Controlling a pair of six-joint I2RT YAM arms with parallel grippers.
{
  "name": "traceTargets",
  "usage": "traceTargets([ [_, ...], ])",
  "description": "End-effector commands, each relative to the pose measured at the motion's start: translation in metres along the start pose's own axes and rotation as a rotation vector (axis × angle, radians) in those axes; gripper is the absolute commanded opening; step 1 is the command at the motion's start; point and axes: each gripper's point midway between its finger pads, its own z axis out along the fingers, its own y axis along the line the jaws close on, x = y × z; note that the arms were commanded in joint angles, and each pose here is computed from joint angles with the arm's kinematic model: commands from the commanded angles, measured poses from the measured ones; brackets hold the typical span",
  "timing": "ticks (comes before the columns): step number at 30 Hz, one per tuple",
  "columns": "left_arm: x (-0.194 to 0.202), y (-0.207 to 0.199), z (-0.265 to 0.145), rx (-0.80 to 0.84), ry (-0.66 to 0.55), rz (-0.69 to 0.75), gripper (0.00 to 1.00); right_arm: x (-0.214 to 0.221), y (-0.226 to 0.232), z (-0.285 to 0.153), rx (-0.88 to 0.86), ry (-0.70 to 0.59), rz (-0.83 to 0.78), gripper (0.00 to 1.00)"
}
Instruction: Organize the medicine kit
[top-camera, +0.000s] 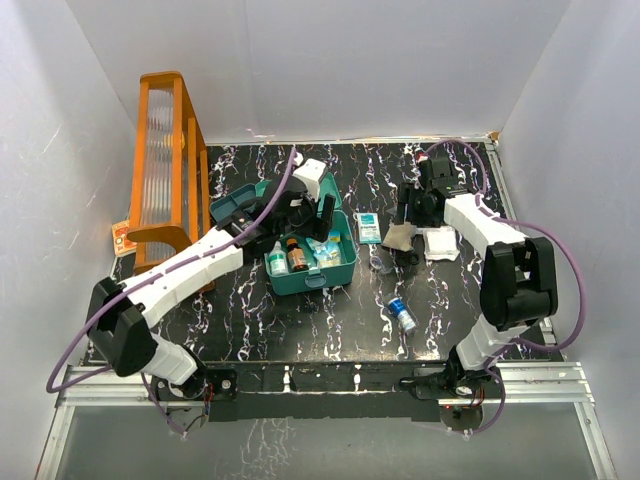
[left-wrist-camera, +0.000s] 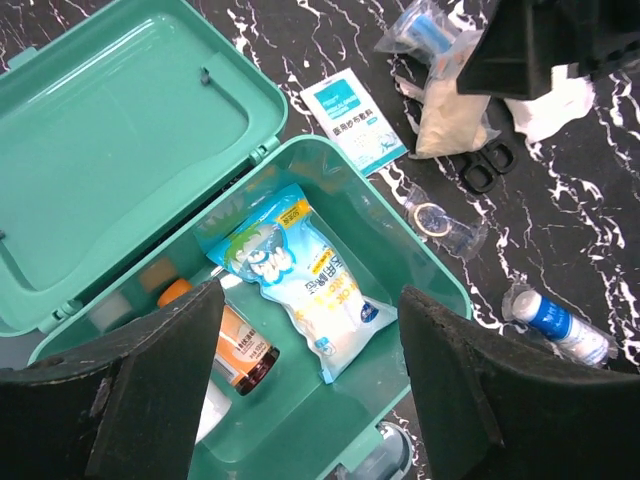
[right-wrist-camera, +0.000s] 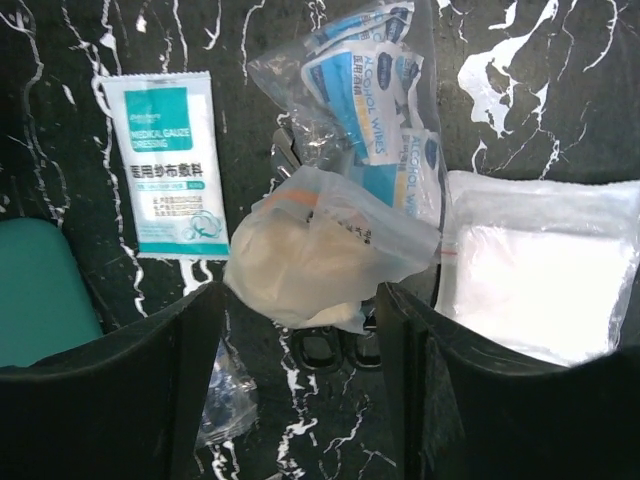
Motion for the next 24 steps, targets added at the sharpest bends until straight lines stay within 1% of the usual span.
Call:
traceTargets([
  [1,-0.025,-0.004,-0.028,0.032,-0.086,-0.010,0.71,-0.008,-0.005,0.015,-0.061,-0.024,-0.023,0.65],
  [3,-0.027,-0.006,-0.036,0.049,-0.094,-0.013,0.73,-0.009,-0.009,0.014,-0.067,-0.022,0.025,0.70],
  [6,-0.028,-0.007,-0.045,0.059,-0.107,-0.020,0.73,-0.010,-0.011,0.011,-0.070,-0.047,0.035,0.75],
  [11,-0.032,-0.009,-0.049,0.077,-0.144,-0.032,0.75,0.001,-0.001,0.015,-0.181,-0.003,0.022,0.78],
  [16,-0.033,-0.012,-0.050,0.097,-0.152,-0.029,0.75,-0.006,0.008,0.006,-0.234,-0.047,0.014,0.86],
  [18,-0.034,-0.013,-0.051,0.099,-0.156,-0.025,0.76,-0.004,0.005,0.006,-0.228,-0.059,0.012,0.87],
  [22,-0.035,-0.012,-0.053,0.102,-0.163,-0.012,0.76,0.003,-0.016,0.007,-0.155,-0.119,-0.034,0.84],
  [24,-0.036,-0.012,-0.054,0.102,-0.167,-0.007,0.76,0.002,-0.025,0.008,-0.150,-0.146,-0.029,0.84],
])
